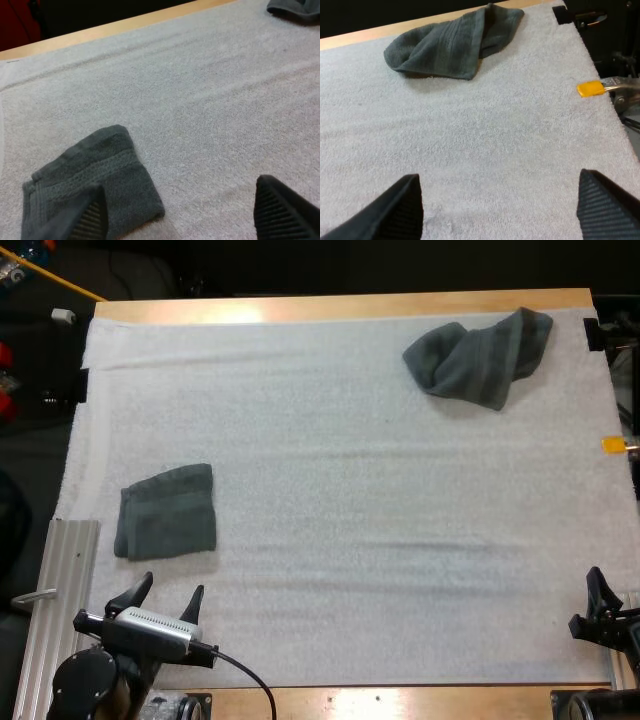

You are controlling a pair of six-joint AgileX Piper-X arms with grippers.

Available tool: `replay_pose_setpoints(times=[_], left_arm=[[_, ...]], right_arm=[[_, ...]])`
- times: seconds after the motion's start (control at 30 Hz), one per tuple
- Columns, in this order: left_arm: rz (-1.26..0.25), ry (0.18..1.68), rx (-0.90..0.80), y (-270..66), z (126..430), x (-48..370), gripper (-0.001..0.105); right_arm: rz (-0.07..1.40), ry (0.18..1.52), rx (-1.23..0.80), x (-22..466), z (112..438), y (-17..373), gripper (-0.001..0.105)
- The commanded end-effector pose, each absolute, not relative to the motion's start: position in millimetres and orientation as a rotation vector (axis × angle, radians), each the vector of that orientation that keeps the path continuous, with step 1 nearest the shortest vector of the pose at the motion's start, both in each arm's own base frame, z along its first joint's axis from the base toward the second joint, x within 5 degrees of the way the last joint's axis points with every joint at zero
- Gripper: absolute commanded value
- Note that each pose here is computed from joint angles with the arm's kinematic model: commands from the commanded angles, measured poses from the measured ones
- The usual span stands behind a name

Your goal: Pick towel from pile, fold and stack

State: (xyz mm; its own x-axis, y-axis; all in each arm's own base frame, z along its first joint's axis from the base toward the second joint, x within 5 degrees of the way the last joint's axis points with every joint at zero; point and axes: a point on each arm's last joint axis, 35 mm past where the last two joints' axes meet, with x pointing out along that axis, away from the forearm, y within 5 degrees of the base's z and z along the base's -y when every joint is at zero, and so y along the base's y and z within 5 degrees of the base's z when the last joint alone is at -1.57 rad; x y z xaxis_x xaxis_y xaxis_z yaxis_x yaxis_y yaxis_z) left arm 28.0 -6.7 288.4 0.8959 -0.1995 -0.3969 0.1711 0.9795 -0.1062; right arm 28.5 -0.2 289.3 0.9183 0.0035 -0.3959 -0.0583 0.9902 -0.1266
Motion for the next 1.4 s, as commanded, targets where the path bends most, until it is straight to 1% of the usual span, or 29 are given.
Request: replay_pose_setpoints(times=[0.0, 0.27, 0.53, 1.37], left_arm=[[-0.195, 0.419, -0.071, -7.0, 290.0, 30.2, 0.059], [-0.177, 0.418, -0.075, -6.5, 290.0, 30.3, 0.059], [-0.076, 0.413, -0.096, -3.3, 290.0, 30.8, 0.059], [-0.075, 0.412, -0.096, -3.3, 290.1, 30.8, 0.059]], right_arm=[[0.032, 0.405, -0.144, 30.3, 291.5, -0.1, 0.063], [0.031, 0.405, -0.144, 30.3, 291.5, -0.1, 0.063], [-0.008, 0.408, -0.136, 30.2, 291.5, -1.3, 0.063], [-0.008, 0.408, -0.136, 30.2, 291.5, -1.3, 0.063]])
